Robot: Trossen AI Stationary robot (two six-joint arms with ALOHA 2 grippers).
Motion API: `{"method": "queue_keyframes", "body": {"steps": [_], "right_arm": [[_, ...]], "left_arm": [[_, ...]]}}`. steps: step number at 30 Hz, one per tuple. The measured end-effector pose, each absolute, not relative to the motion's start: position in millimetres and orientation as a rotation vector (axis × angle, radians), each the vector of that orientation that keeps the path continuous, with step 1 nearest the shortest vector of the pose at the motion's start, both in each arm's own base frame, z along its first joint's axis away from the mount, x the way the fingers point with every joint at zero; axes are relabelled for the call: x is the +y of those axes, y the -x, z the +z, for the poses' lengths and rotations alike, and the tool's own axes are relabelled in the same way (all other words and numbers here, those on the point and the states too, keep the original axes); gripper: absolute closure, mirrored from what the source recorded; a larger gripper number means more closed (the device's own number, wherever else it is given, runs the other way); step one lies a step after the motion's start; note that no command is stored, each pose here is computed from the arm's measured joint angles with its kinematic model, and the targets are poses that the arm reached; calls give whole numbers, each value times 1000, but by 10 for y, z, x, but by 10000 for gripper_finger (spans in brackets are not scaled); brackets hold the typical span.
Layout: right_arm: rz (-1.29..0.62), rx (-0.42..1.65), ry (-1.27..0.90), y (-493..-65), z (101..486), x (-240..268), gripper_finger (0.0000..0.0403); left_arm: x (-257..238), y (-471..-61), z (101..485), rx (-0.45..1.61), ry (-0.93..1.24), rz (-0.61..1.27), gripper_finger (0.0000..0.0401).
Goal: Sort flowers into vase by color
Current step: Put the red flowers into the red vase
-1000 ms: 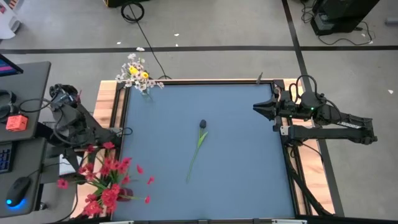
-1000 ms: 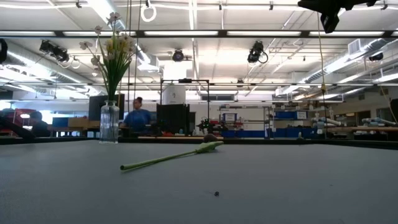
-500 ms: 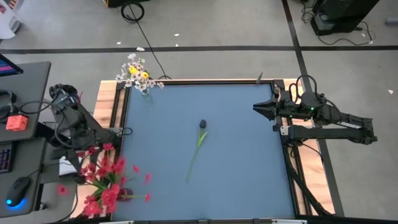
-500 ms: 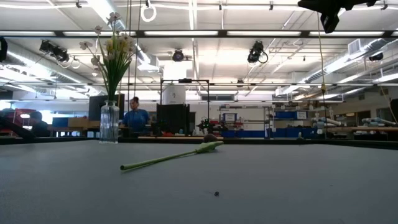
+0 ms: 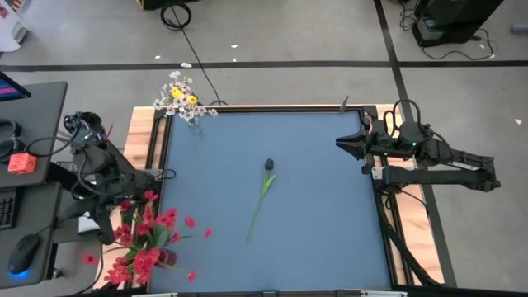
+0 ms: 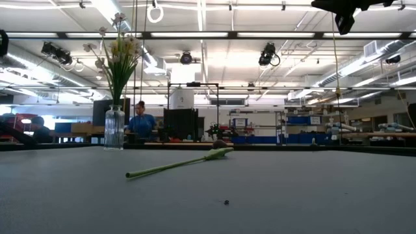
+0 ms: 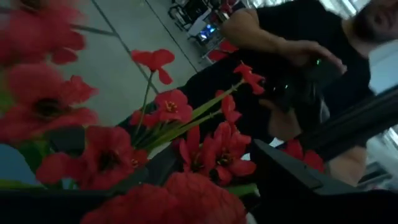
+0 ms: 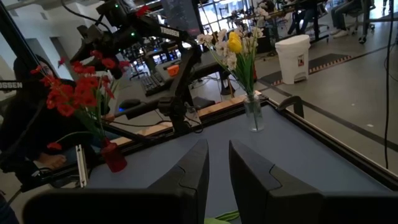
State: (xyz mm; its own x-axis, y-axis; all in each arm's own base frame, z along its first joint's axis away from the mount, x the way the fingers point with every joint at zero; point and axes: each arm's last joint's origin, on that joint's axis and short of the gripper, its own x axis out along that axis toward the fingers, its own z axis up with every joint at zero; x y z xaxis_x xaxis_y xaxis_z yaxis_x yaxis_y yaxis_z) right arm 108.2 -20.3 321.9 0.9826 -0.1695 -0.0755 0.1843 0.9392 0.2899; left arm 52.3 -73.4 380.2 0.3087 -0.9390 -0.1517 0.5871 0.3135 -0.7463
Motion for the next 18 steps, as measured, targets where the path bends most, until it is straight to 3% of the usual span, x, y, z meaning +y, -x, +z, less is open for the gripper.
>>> {"method": "queue_keyframes", "body": {"steps": [7, 18], "right_arm": [[-180, 46, -300, -1082, 3223, -203, 330], [-180, 45, -300, -1082, 3224, -203, 330]], "left_arm": [[-769, -510, 3847, 649, 674, -1164, 213], [-794, -442, 3708, 752, 585, -1079, 213]]}}
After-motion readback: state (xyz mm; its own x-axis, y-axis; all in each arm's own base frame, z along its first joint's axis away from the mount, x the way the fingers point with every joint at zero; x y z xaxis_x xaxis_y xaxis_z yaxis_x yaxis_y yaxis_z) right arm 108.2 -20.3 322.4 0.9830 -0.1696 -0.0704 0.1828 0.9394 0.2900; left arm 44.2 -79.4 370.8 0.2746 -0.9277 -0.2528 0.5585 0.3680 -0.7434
